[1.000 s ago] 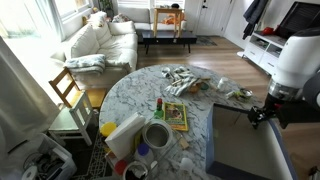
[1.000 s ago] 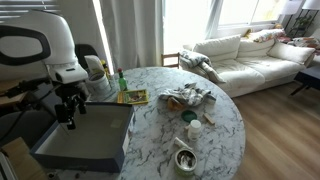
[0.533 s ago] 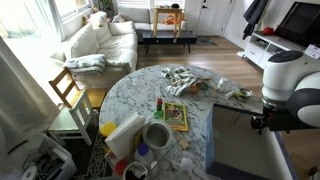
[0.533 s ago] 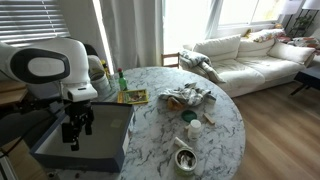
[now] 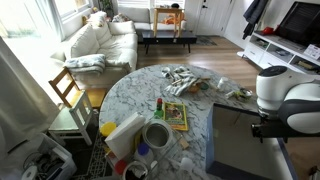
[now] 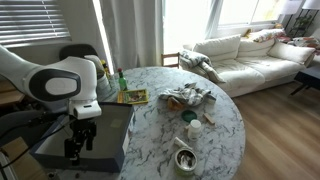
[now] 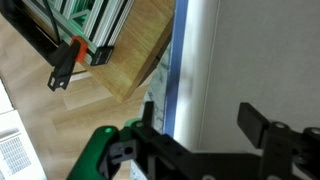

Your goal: Turn the grey box over

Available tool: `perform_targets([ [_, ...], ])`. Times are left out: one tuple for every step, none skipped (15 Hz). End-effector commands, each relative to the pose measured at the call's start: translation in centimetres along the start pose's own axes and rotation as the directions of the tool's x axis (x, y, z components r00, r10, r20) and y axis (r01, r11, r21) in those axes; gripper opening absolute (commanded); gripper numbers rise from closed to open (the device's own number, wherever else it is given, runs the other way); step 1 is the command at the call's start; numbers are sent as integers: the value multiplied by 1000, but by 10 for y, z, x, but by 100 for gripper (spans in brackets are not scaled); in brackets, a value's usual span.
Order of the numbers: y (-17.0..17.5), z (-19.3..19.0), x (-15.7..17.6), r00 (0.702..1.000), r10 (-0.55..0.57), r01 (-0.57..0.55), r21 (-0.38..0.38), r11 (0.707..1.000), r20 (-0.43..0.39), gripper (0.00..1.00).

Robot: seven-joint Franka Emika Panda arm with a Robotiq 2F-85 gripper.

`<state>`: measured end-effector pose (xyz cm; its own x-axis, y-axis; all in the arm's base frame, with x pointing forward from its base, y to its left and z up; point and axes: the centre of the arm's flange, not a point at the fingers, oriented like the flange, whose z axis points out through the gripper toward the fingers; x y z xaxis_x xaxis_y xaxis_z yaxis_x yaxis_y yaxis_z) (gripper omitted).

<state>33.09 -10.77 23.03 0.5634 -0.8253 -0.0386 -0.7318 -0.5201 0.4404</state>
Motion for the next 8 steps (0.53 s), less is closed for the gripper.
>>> perform_targets([
  [2,30,-11,999,48,-48,1,999,6,54],
  [1,31,-11,998,58,-58,-1,998,4,45],
  [0,30,-11,998,60,-60,-1,998,6,39],
  [0,27,-12,998,68,-68,-13,998,2,32],
  [0,26,-12,998,70,-70,-20,997,-4,23],
  [-1,24,-13,998,69,-69,-26,997,-9,16],
  [-2,20,-14,998,65,-65,-32,997,-17,8],
  [-3,17,-15,998,56,-57,-37,998,-25,2],
])
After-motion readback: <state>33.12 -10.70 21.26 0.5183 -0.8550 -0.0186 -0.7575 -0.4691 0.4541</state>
